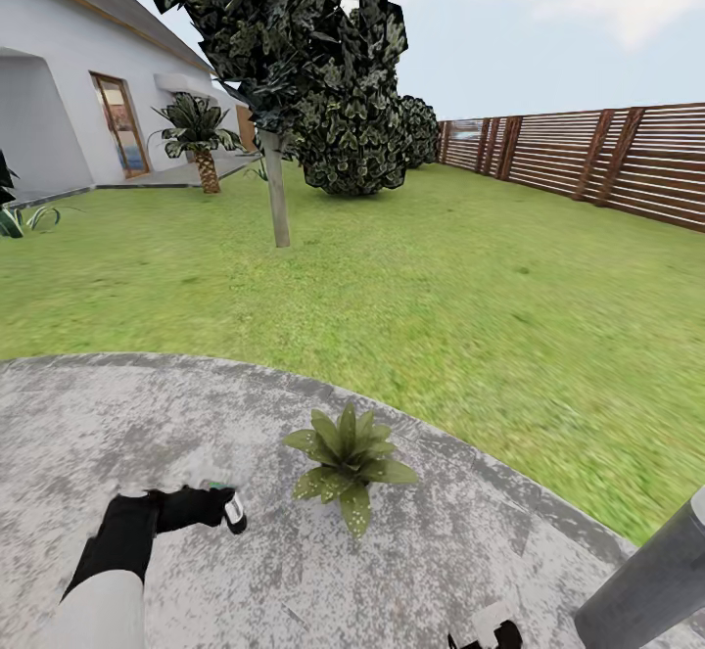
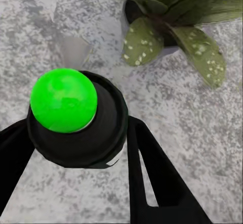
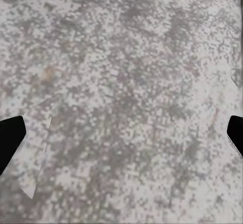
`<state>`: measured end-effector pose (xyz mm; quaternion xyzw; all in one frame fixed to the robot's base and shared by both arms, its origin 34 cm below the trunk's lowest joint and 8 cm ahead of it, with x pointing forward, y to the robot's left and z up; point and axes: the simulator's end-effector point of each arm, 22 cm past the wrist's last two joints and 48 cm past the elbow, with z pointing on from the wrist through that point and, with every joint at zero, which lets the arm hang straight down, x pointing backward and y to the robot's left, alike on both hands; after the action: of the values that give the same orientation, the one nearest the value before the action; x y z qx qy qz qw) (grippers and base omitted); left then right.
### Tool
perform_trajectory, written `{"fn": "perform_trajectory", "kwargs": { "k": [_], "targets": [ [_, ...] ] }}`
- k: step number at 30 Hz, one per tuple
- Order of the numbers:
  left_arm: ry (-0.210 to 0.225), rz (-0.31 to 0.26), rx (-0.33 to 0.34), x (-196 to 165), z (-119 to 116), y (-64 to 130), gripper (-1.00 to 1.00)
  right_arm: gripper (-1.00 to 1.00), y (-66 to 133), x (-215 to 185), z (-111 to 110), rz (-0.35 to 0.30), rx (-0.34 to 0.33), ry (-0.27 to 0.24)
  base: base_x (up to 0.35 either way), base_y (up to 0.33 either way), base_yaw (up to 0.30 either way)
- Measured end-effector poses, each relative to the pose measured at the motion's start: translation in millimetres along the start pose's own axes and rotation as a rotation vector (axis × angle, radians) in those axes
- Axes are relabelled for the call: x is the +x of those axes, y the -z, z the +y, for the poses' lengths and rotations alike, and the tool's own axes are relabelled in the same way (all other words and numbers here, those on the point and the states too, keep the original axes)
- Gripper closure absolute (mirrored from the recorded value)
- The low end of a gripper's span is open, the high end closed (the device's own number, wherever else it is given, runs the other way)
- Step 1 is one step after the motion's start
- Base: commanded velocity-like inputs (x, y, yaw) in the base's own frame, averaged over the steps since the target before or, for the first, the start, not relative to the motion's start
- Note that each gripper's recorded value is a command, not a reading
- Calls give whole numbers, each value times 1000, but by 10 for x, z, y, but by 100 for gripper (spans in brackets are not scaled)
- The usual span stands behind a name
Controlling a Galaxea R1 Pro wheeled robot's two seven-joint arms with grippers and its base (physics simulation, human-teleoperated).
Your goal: Pick up the pesticide atomizer in the garden and spray insectifuge to fully cover both potted plants in the garden.
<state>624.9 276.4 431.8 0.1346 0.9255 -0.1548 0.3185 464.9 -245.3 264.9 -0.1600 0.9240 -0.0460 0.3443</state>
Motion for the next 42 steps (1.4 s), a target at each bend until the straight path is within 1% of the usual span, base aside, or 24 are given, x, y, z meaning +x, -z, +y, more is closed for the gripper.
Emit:
{"fn": "perform_trajectory", "kwargs": {
  "k": [2,4,7,9,10,11,14,23,28,32,35,37,39,40,41,42],
  "targets": [
    [49,-22,-114,78,185,-30,100,-100,0,-15,-2,-7,1,-2,0,0,40],
    [98,-38,-230,179,396,-10,100,-100,0,-23,-2,-10,1,-2,0,0,210],
    [116,-38,-313,231,559,30,100,-100,2,-18,9,-9,-1,-3,0,0,254],
    [125,-24,-370,304,661,42,100,-100,3,-15,13,-8,-1,-3,0,0,271],
    [128,-18,-395,334,703,48,100,-100,3,-15,15,-8,-2,-3,-56,0,274],
    [129,-15,-406,348,719,50,100,-100,3,-14,16,-8,-2,-3,-148,20,275],
    [131,-10,-424,369,746,52,100,-100,2,-8,19,-6,-3,-3,-261,119,276],
    [132,-9,-429,374,759,59,100,-100,4,0,25,-4,-4,-3,-234,237,277],
    [132,-10,-427,371,752,57,100,-100,6,0,25,-4,-4,-3,-49,295,276],
    [132,-6,-422,389,728,37,100,-100,8,1,36,-4,-6,-4,112,303,276],
    [118,-12,-405,398,668,-21,100,-100,8,-43,162,-9,-21,-10,176,287,276],
    [115,1,-401,457,622,-74,100,-100,8,-68,224,-12,-28,-13,217,257,276],
    [96,33,-433,547,589,-148,100,-100,8,-119,340,-19,-43,-16,229,245,261],
    [87,45,-436,578,548,-190,100,-100,10,-172,451,-26,-56,-19,236,216,133],
    [84,48,-432,577,502,-224,100,-100,12,-211,524,-32,-65,-20,54,33,18],
    [84,46,-450,535,432,-274,100,-100,1,-314,584,-53,-71,-10,28,17,9]
  ]
}}
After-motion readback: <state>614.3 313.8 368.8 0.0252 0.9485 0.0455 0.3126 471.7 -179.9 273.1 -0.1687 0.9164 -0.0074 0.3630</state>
